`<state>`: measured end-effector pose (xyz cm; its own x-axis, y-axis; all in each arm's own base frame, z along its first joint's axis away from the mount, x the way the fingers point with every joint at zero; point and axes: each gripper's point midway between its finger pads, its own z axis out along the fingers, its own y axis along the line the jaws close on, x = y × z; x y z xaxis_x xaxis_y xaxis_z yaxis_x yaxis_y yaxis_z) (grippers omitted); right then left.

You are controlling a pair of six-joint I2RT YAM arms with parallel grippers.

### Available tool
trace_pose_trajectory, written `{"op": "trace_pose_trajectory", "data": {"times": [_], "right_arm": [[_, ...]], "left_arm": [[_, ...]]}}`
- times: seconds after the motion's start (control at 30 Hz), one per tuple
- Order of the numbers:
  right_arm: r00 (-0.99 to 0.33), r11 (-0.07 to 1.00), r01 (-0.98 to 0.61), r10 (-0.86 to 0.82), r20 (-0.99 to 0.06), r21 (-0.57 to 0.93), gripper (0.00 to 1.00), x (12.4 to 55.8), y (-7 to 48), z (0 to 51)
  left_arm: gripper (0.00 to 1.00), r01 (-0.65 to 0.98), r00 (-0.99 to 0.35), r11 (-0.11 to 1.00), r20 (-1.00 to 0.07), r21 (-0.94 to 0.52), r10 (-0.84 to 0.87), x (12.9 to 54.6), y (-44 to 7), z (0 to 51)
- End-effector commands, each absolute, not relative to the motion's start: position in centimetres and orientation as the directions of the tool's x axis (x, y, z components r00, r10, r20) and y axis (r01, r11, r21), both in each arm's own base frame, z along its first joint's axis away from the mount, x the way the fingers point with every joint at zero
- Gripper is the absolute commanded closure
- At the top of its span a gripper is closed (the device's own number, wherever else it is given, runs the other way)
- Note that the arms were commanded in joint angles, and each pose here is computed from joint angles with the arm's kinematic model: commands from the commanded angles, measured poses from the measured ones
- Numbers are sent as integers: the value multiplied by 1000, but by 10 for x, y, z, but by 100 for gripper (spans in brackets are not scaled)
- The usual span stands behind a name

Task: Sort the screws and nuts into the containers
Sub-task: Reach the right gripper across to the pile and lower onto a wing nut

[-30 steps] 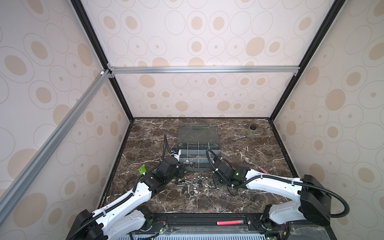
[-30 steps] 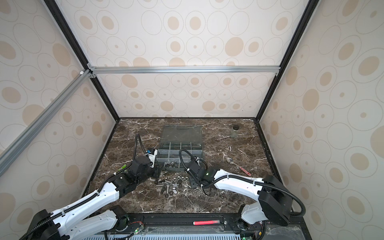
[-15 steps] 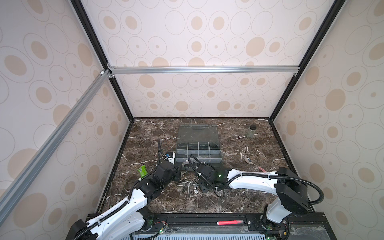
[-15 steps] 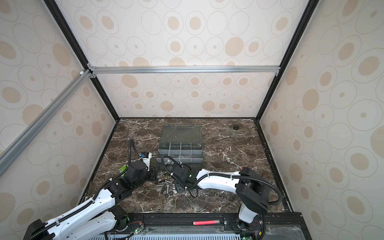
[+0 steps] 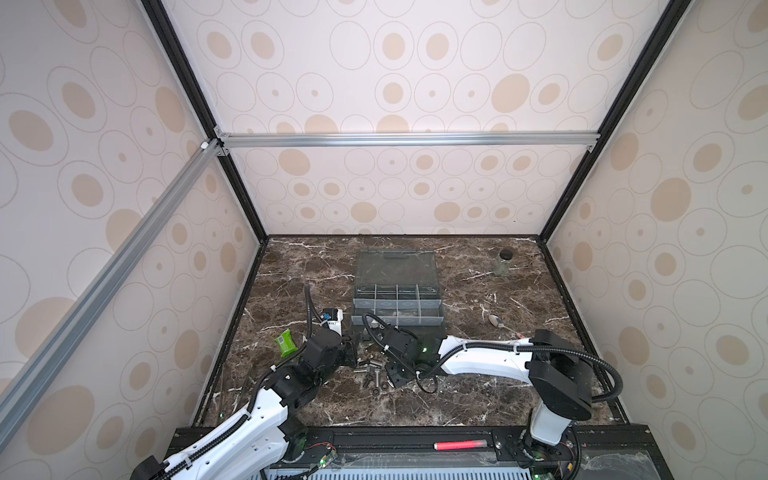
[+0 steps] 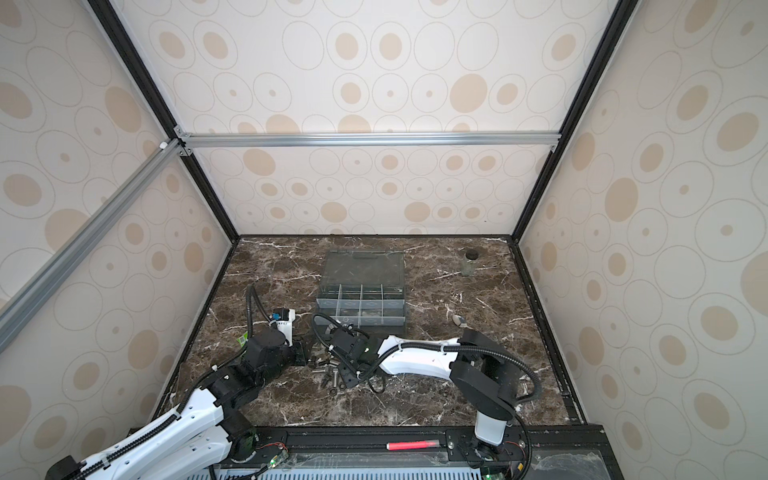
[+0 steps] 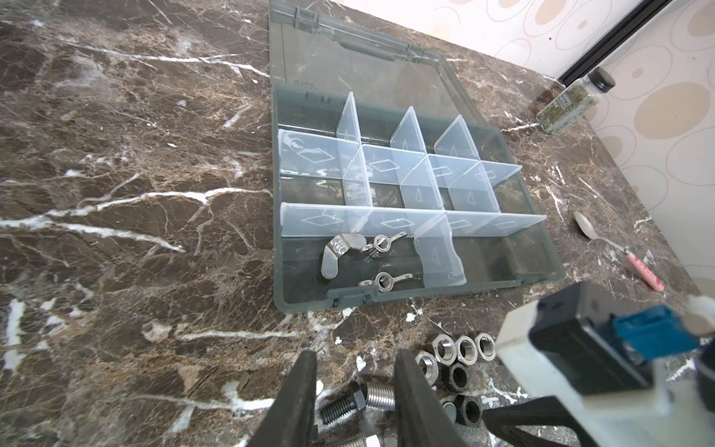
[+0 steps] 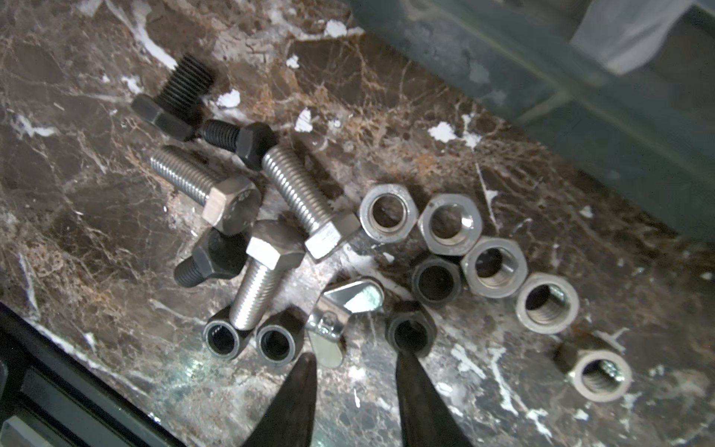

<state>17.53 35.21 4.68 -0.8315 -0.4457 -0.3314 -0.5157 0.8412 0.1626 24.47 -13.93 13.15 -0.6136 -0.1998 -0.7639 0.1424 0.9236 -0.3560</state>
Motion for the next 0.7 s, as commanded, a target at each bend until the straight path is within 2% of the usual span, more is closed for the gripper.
{"op": "trace_pose_trajectory", "data": {"times": [0.0, 0.67], "right_arm": [[-830, 837, -526, -466, -307, 152, 61, 171, 355, 45], [-839, 842, -520, -471, -272, 146, 57, 171, 366, 30]], "left_arm": [[66, 112, -589, 916, -769, -384, -250, 249, -135, 139], [66, 135, -599, 902, -759, -409, -255, 249, -143, 138]]}}
